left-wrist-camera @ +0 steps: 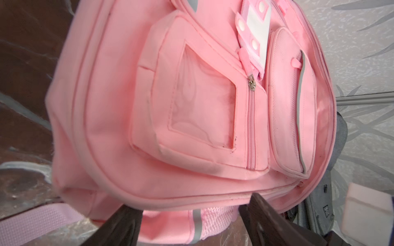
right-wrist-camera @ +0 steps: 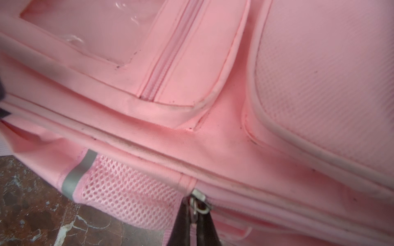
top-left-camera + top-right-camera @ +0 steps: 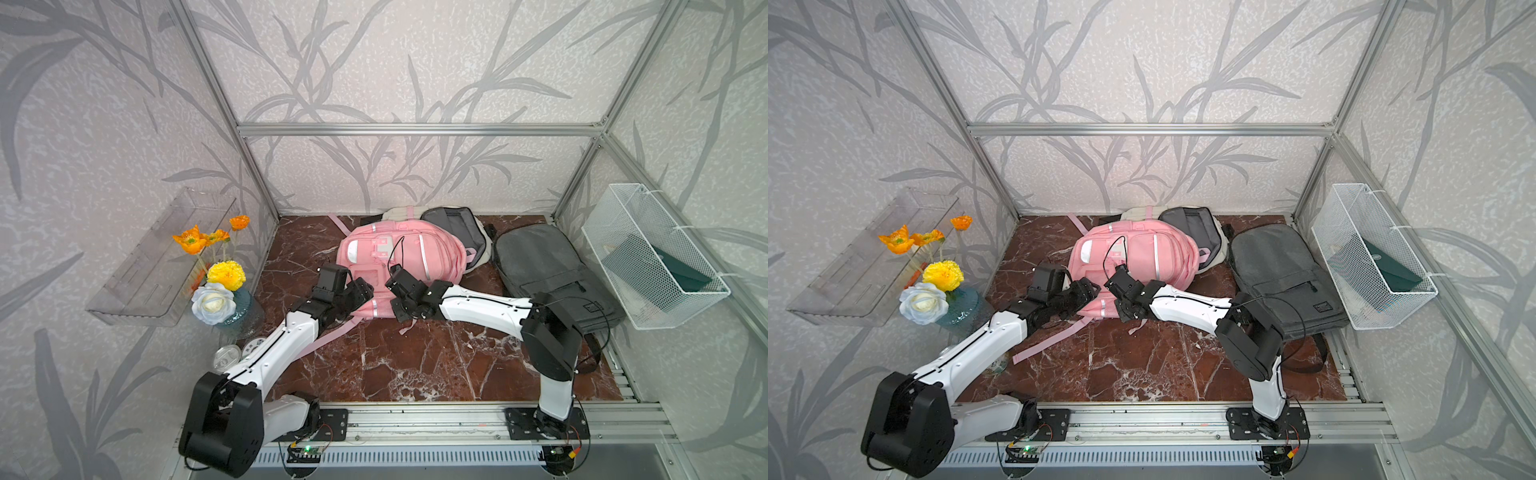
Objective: Zip up the backpack
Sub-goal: Zip the zipper on the backpack.
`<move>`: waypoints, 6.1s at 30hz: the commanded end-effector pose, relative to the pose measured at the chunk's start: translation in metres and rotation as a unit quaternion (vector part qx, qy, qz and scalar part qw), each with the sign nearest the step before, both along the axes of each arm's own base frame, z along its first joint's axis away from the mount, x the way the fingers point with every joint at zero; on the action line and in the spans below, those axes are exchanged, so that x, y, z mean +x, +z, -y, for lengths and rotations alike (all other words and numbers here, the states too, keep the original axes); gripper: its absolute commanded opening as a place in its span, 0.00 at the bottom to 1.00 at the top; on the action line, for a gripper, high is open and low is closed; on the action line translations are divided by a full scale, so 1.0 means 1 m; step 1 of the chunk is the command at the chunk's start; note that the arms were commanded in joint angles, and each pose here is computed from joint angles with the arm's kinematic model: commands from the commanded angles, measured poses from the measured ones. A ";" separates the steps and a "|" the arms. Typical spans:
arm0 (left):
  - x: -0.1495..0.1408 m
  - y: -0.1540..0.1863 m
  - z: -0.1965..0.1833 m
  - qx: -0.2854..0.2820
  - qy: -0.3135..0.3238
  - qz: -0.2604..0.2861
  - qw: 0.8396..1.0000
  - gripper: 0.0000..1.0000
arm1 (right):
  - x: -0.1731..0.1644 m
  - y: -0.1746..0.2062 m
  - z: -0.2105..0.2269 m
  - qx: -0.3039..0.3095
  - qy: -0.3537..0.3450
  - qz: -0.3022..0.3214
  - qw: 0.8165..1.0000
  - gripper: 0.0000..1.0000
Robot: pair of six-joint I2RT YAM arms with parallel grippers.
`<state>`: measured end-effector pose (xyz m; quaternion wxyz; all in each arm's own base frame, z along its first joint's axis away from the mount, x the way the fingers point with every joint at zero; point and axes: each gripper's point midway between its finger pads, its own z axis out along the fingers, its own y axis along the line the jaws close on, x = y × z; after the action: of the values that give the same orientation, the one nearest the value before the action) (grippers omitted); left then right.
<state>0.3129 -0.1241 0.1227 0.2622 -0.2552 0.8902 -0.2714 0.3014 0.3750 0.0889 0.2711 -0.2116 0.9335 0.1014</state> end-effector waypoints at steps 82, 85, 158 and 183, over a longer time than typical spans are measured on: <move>0.019 0.033 0.091 -0.141 -0.053 0.044 0.988 0.51 | -0.017 0.074 -0.006 0.067 0.104 0.091 0.988 0.00; 0.020 0.026 0.090 -0.135 -0.053 0.038 0.989 0.45 | -0.019 0.075 -0.004 0.067 0.104 0.091 0.988 0.00; -0.010 0.053 -0.003 -0.032 0.067 0.108 0.991 0.00 | 0.071 0.069 0.107 0.048 -0.067 0.032 0.996 0.00; 0.006 0.126 0.099 0.086 -0.282 0.286 0.912 0.65 | 0.057 0.153 0.061 0.157 0.007 0.096 0.983 0.00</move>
<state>0.3217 -0.2094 0.2598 0.4292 0.0478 0.8412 -0.3253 0.3526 0.3084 0.1804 0.3196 -0.1993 0.9087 0.1802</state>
